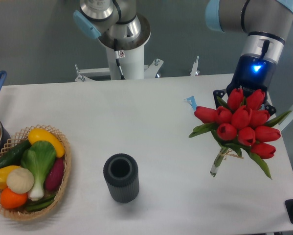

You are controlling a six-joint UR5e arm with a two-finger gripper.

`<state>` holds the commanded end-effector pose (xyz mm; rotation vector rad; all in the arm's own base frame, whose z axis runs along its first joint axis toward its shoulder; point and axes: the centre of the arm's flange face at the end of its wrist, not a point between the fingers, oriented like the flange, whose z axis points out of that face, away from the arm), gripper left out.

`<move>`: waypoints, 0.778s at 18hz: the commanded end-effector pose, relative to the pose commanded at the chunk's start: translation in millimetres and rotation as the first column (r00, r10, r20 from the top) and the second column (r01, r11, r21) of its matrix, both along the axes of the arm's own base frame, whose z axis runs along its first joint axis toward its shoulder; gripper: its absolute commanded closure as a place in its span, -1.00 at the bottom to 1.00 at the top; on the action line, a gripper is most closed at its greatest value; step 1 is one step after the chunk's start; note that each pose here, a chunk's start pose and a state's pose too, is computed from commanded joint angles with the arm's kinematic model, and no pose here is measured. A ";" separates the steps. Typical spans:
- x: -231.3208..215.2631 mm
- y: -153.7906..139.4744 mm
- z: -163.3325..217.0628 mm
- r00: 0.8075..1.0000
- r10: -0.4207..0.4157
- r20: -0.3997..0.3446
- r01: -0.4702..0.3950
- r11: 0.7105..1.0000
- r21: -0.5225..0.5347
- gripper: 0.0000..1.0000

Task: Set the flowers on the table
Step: 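Lift the red tulip bouquet upward with the gripper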

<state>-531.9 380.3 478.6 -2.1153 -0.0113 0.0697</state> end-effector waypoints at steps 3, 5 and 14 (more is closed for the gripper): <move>0.1 -1.9 -3.3 1.000 0.023 -0.006 -0.023 0.999 -0.037 0.49; 0.6 -2.8 -3.7 1.000 0.027 -0.012 -0.028 0.998 -0.047 0.49; 1.1 -9.2 2.1 0.990 0.101 -0.095 -0.117 0.975 -0.191 0.49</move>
